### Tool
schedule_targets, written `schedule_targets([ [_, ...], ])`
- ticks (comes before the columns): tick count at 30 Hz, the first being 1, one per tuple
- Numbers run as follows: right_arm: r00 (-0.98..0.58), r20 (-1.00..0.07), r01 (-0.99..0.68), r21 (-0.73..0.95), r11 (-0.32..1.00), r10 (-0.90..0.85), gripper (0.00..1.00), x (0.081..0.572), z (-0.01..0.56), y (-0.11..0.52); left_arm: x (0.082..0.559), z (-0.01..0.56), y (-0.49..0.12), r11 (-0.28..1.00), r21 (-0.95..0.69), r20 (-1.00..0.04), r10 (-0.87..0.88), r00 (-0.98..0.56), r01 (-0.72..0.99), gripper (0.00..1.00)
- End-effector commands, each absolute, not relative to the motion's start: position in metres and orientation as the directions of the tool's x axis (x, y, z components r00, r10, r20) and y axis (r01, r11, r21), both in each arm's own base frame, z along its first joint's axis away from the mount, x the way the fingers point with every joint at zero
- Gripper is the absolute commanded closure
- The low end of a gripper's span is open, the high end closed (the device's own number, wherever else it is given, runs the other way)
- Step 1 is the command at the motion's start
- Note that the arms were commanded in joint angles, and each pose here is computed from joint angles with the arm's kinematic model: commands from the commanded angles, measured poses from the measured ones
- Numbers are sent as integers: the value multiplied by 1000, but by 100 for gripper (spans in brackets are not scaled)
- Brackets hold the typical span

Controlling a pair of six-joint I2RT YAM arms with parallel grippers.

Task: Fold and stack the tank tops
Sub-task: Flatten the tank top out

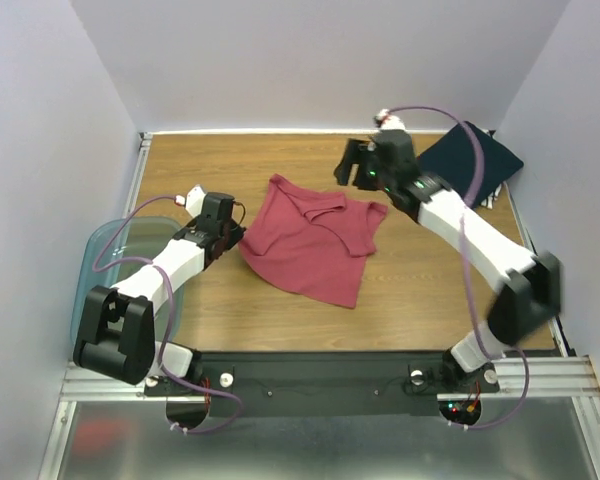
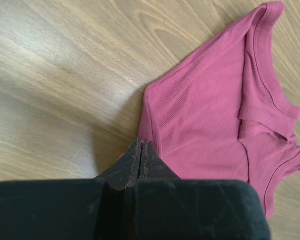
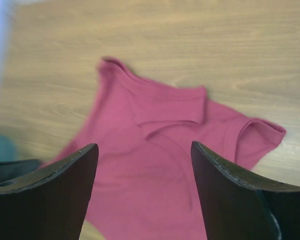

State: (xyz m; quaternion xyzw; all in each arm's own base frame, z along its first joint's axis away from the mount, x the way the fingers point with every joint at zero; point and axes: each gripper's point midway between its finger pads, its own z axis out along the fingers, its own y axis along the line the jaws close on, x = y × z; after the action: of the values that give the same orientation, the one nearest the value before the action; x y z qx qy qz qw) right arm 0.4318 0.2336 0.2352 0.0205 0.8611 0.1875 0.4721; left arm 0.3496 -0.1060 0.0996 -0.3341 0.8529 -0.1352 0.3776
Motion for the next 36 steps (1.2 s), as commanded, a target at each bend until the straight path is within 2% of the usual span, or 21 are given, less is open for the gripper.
schedule_targets([
  [1,-598,-736,-55,431,901,316,31,357,204,208,349,108,-101,715,-516,-567,-698,-438,-472,100],
  [5,-696,-641,-17,466,885,324,47,282,141,197,345,110,-100,716,-522,-571,-697,-435,-463,100],
  [7,-744,-587,10,469,883,321,51,252,107,193,343,111,-100,719,-526,-573,-694,-435,-454,100],
  [11,-767,-547,12,512,859,336,52,222,89,195,340,110,-101,726,-530,-575,-687,-444,-438,100],
  [25,-827,-470,15,528,849,308,52,191,47,224,336,110,-99,730,-526,-580,-683,-444,-436,100],
  [30,-836,-462,53,466,883,295,59,190,24,220,335,108,-100,729,-526,-573,-684,-451,-437,100],
  [31,-833,-467,55,463,885,296,61,192,24,220,334,107,-100,729,-526,-572,-684,-452,-437,100],
  [33,-819,-490,56,449,892,298,74,199,27,219,334,107,-104,734,-535,-567,-679,-466,-418,100],
  [34,-812,-502,54,443,895,297,82,201,29,219,334,106,-106,737,-538,-565,-676,-473,-410,100],
  [35,-796,-529,52,426,903,295,97,208,35,217,334,110,-110,738,-556,-563,-673,-480,-382,100],
  [36,-784,-550,71,381,922,288,100,210,36,206,334,112,-112,739,-564,-565,-670,-482,-367,100],
])
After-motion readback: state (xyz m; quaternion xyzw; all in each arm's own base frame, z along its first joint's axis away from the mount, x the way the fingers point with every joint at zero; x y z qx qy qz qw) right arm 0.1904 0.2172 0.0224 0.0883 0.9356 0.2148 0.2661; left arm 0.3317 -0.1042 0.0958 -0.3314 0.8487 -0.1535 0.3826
